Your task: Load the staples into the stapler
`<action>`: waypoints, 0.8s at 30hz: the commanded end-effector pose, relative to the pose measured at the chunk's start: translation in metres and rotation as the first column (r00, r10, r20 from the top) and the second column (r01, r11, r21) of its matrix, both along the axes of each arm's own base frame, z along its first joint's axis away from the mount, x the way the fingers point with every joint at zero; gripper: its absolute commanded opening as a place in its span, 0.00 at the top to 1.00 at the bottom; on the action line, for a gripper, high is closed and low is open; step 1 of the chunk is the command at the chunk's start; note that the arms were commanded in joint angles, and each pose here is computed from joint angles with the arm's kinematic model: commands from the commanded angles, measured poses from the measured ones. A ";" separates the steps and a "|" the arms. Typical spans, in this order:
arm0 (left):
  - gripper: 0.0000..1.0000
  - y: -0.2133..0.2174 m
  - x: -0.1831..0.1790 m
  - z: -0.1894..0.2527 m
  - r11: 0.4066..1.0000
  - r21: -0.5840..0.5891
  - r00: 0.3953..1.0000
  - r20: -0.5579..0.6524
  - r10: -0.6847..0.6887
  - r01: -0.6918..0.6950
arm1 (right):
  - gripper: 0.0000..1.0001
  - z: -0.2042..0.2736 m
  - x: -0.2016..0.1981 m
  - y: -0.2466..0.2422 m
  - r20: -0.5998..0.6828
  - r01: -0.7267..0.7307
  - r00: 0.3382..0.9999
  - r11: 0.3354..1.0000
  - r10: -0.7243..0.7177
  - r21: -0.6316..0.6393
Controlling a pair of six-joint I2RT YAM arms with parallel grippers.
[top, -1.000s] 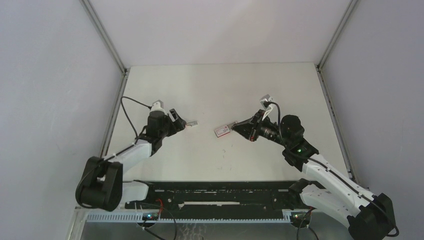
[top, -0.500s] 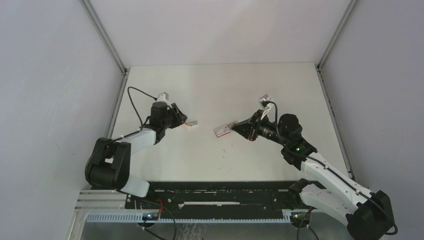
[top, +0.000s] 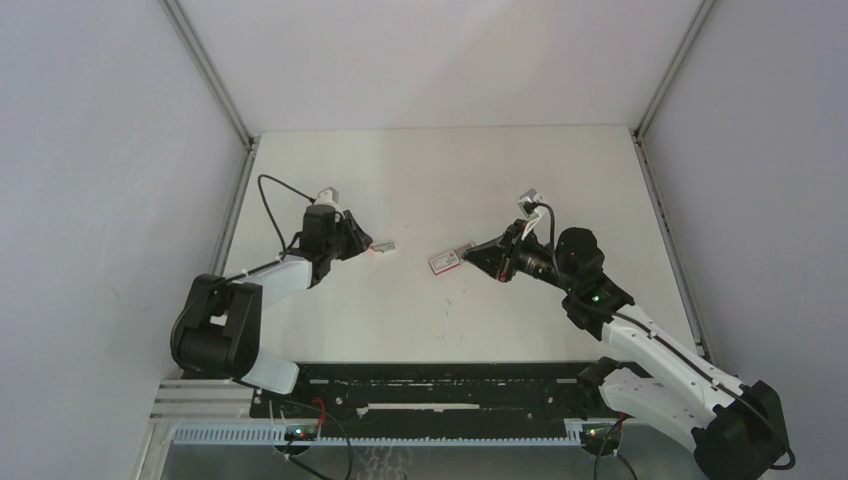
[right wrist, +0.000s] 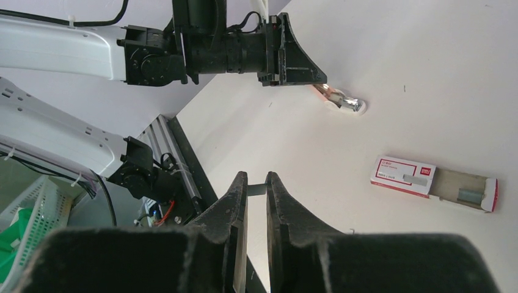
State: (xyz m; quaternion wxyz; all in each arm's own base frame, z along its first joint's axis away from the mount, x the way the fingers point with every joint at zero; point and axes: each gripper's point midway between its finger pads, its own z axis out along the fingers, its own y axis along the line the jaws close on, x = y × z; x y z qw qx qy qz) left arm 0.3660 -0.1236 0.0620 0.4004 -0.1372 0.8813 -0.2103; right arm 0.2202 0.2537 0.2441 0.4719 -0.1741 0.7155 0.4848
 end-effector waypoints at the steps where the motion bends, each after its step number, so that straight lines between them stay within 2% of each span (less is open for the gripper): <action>1: 0.67 -0.003 0.012 0.023 0.999 0.008 0.997 0.070 -0.033 0.032 | 0.91 0.008 0.001 -0.003 0.043 0.012 0.999 1.000 -0.012 0.004; 6: 0.87 -0.005 0.004 0.030 0.993 0.048 0.991 0.074 -0.108 0.105 | 0.91 0.002 0.002 -0.008 0.056 0.032 0.998 0.999 -0.030 -0.034; 9: 0.93 -0.010 -0.011 0.032 0.979 0.071 0.980 0.040 -0.196 0.193 | 0.91 -0.011 0.003 -0.007 0.062 0.048 0.997 0.993 -0.041 -0.107; 13: 0.97 -0.024 -0.034 0.031 0.942 0.132 0.950 -0.002 -0.311 0.309 | 0.91 -0.031 -0.001 0.005 0.084 0.037 0.996 0.969 -0.016 -0.243; 19: 0.95 -0.087 -0.069 0.034 0.799 0.124 0.806 -0.004 -0.592 0.588 | 0.91 -0.053 0.000 0.029 0.067 -0.029 0.996 0.946 0.054 -0.323; 22: 0.94 -0.108 -0.081 0.032 0.727 0.097 0.731 -0.006 -0.682 0.679 | 0.91 -0.063 0.003 0.038 0.056 -0.049 0.996 0.934 0.073 -0.354; 24: 0.93 -0.112 -0.082 0.029 0.703 0.103 0.708 -0.017 -0.706 0.703 | 0.91 -0.069 0.003 0.043 0.049 -0.061 0.995 0.930 0.084 -0.362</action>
